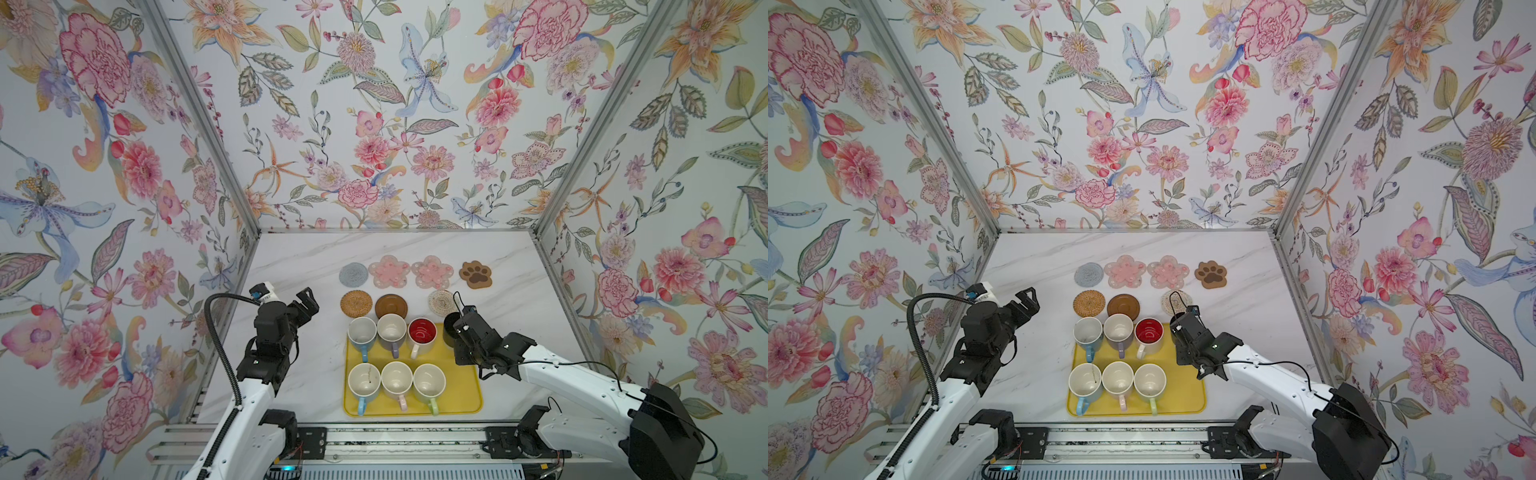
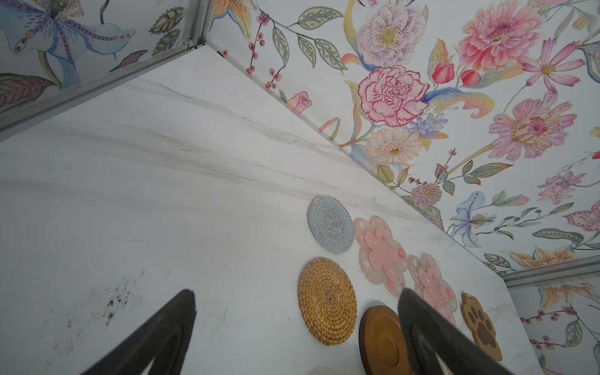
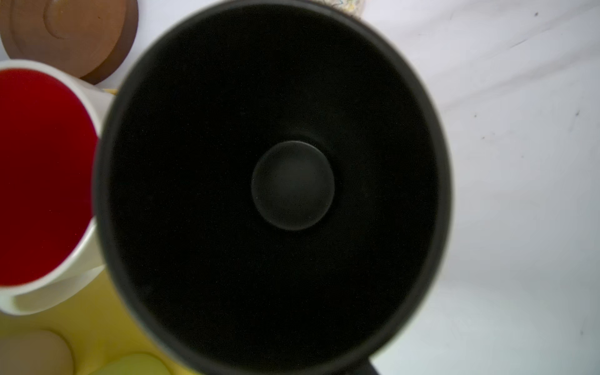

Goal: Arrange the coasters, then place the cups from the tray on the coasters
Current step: 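Lower the right gripper around the black mug's rim and close it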

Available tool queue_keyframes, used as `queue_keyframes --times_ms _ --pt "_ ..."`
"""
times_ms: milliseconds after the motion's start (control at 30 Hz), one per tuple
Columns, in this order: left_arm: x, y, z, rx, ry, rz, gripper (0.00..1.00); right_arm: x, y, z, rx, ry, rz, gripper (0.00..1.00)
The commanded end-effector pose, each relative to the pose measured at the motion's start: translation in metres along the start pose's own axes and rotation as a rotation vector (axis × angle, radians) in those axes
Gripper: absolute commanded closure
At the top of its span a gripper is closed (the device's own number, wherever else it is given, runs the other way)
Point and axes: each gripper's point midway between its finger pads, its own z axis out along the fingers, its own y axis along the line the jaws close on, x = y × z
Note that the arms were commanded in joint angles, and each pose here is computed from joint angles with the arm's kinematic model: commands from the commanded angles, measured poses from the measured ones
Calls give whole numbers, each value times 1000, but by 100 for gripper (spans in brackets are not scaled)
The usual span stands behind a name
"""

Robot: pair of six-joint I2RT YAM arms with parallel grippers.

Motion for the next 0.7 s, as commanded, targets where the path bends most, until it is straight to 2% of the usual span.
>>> queue_keyframes --times_ms 0,167,367,667 --pt "4 5 -1 -8 11 -9 1 3 -1 4 3 4 -12 78" --pt "4 5 -1 -8 12 -11 1 3 2 3 -14 4 -29 85" --pt "4 5 -1 -8 14 -11 1 -4 5 -10 -36 -12 -46 100" --pt "5 5 -1 -8 17 -10 1 -32 2 -46 -36 -82 -48 100"
